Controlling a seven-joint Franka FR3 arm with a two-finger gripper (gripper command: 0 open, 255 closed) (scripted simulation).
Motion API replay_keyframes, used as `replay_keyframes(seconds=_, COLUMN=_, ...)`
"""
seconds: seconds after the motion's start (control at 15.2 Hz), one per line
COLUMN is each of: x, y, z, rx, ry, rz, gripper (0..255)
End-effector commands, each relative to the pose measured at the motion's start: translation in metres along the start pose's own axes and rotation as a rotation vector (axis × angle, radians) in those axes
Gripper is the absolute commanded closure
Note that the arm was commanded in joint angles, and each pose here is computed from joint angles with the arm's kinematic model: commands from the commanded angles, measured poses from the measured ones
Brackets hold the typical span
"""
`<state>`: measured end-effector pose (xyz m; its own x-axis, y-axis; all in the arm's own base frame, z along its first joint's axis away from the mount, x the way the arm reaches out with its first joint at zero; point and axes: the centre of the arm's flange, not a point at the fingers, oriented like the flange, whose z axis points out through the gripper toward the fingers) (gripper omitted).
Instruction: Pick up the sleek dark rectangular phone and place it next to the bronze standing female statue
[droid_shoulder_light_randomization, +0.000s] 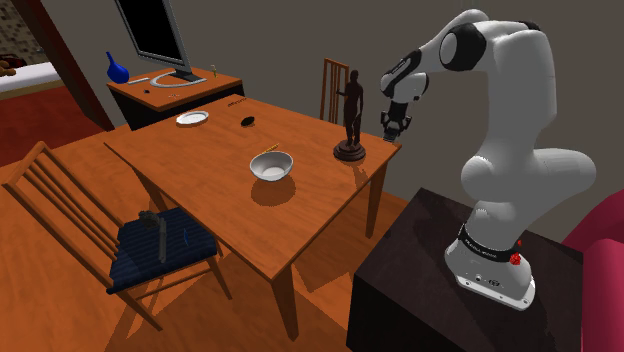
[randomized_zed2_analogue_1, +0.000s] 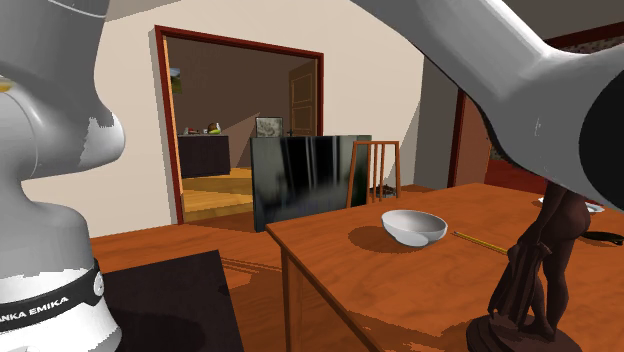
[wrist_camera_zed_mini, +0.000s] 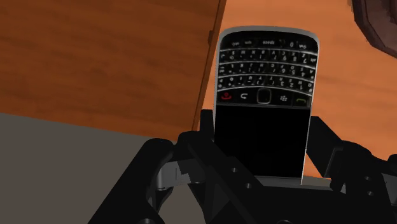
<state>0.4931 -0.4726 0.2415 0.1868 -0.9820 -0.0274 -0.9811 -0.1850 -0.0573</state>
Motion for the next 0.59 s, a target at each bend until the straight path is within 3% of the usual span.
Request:
replay_keyframes(seconds=0.0, x=0.0, y=0.001, z=0.011, rx=0.0, ry=0.0, rz=0.0, gripper=255)
replay_keyframes(seconds=0.53, x=0.001, y=0.003, z=0.053, rx=0.0, ry=0.0, rz=0.0, gripper=255)
